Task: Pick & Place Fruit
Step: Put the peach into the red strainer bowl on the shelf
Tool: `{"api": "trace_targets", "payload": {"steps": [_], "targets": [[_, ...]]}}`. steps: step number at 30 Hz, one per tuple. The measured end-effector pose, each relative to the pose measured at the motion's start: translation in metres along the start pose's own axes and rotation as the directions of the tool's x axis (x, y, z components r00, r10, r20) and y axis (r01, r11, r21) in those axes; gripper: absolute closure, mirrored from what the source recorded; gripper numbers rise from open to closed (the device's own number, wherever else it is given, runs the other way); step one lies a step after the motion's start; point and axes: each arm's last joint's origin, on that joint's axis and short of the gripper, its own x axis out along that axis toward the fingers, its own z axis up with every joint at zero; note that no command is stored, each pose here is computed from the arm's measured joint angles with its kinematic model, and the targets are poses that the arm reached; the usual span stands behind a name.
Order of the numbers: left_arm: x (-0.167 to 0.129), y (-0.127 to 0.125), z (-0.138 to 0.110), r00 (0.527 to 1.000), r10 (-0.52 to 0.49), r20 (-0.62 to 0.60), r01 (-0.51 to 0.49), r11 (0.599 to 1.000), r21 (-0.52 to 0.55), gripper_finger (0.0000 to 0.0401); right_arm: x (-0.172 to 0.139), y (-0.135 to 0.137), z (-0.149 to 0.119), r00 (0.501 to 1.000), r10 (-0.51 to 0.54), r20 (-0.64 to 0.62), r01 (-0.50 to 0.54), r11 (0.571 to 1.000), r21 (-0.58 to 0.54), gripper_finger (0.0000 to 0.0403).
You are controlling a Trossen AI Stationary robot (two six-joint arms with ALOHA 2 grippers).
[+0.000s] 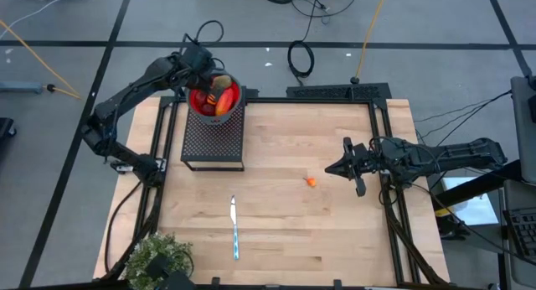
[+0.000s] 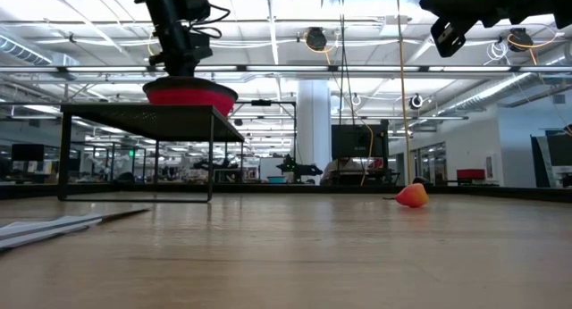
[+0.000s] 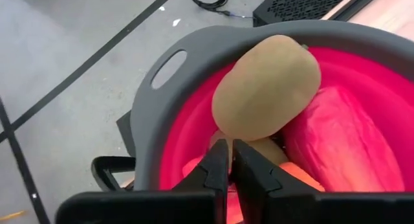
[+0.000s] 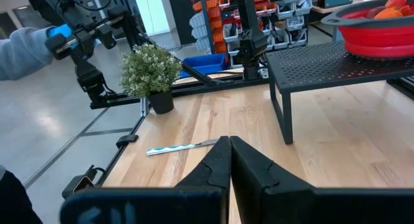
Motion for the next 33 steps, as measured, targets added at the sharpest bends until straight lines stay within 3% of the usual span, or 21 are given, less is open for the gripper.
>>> {"api": "trace_targets", "payload": {"steps": [10, 16, 24, 33], "targets": [[-0.001, 0.000, 0.001, 1.000, -0.012, 0.015, 0.012, 1.000, -0.022, 0.0280, 0.000, 0.000, 0.000, 1.000, 0.000, 0.000, 0.000, 1.000, 0.000, 0.0403], [-0.028, 0.002, -0.003, 0.993, -0.076, 0.093, 0.086, 0.990, -0.115, 0.0243, 0.000, 0.000, 0.001, 1.000, 0.002, 0.010, -0.002, 1.000, -0.001, 0.0403], [-0.076, -0.016, -0.014, 0.937, -0.277, 0.214, 0.299, 0.951, -0.074, 0.0258, 0.001, 0.001, 0.003, 1.000, 0.007, 0.027, -0.007, 1.000, 0.004, 0.0403], [-0.117, -0.033, -0.030, 0.881, -0.373, 0.291, 0.364, 0.927, 0.085, 0.0293, 0.010, -0.002, -0.003, 1.000, -0.001, -0.026, 0.001, 1.000, 0.007, 0.0403]]}}
